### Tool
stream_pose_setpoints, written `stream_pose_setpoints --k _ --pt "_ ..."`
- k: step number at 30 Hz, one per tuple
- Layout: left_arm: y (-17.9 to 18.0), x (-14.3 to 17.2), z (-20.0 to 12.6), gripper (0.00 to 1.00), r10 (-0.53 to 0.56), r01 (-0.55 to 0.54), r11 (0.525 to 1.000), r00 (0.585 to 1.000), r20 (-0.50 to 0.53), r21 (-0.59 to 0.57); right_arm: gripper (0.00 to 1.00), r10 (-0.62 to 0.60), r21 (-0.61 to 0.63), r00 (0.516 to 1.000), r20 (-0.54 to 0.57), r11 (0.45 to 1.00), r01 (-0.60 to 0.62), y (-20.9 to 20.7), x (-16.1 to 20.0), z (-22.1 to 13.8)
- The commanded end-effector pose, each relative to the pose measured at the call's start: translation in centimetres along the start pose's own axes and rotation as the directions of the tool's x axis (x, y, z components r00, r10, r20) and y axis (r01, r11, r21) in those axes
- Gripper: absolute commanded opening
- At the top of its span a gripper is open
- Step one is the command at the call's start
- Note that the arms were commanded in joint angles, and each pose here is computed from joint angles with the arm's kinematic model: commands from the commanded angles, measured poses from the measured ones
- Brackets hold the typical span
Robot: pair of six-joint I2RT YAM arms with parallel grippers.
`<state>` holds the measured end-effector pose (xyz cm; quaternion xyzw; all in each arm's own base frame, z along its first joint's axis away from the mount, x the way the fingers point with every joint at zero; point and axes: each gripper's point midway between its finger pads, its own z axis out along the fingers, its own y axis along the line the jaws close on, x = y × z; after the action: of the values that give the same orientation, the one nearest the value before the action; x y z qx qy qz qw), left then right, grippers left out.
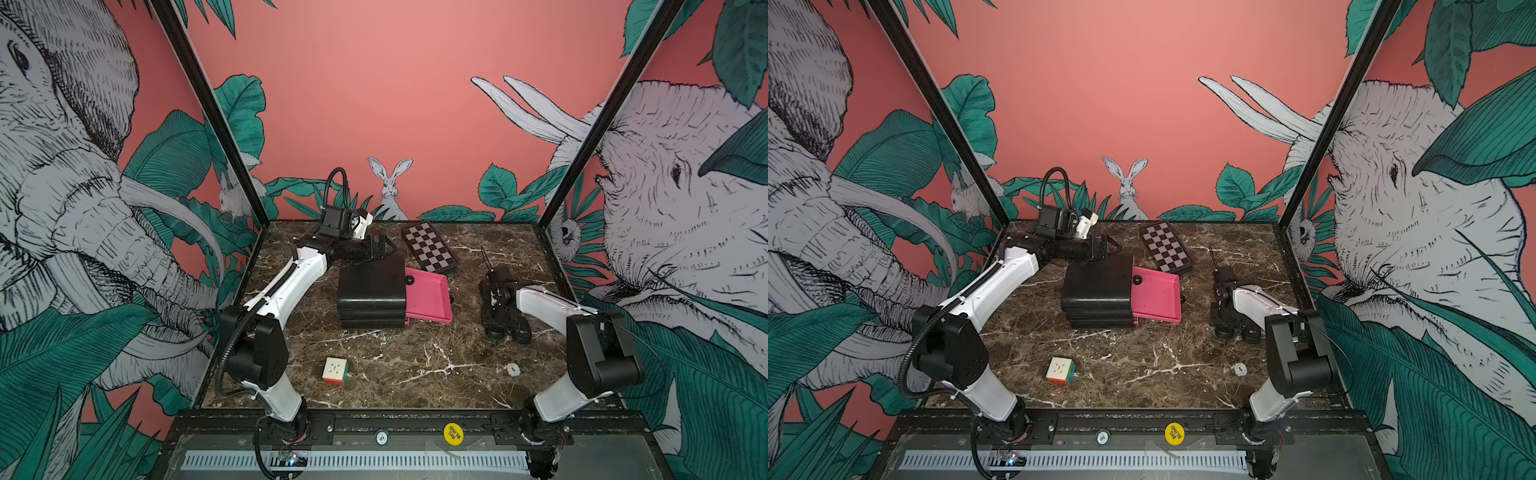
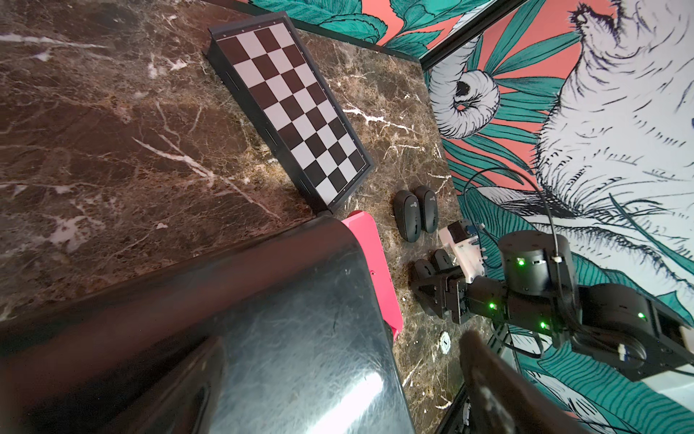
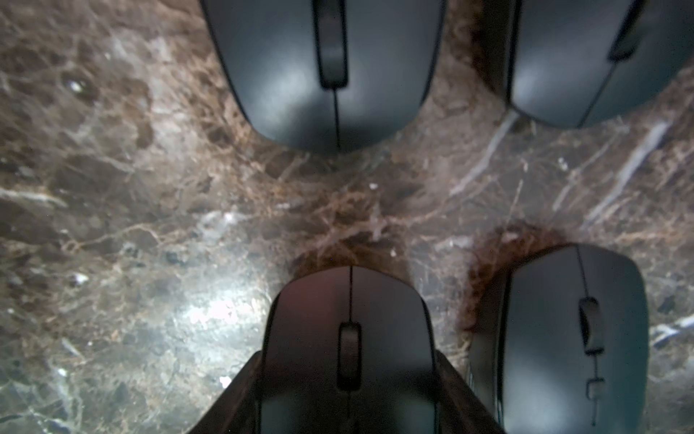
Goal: Take the mice out of the drawer
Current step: Place the mouse at the center of the board.
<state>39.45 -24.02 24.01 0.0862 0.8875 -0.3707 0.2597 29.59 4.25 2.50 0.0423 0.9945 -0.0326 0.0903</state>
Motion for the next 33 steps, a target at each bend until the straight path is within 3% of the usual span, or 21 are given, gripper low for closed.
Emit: stream_pose_setpoints --k 1,20,30,33 --pt "1.8 1.9 -0.6 0.99 -0.056 0.053 0.995 0.997 -0.043 -0.083 0.57 -0.050 0.001 0.997 -0.057 0.999 0.050 0.0 0.8 0.0" --pt "1.8 2.1 -0.5 0.99 -0.054 0.050 0.995 0.997 -0.051 -0.082 0.68 -0.018 0.062 0.994 -0.105 0.998 0.024 -1.2 2.2 0.4" --pt "1.6 2.0 -0.4 0.99 -0.046 0.043 0.997 0.997 -0.055 -0.069 0.69 0.008 0.013 1.000 -0.026 1.000 -0.008 -0.3 0.1 -1.2" --pt "1.5 1.9 -0.4 0.99 -0.046 0.042 0.997 0.997 -0.058 -0.065 0.73 0.028 -0.034 0.997 0.072 0.999 -0.025 0.2 -1.9 -4.4"
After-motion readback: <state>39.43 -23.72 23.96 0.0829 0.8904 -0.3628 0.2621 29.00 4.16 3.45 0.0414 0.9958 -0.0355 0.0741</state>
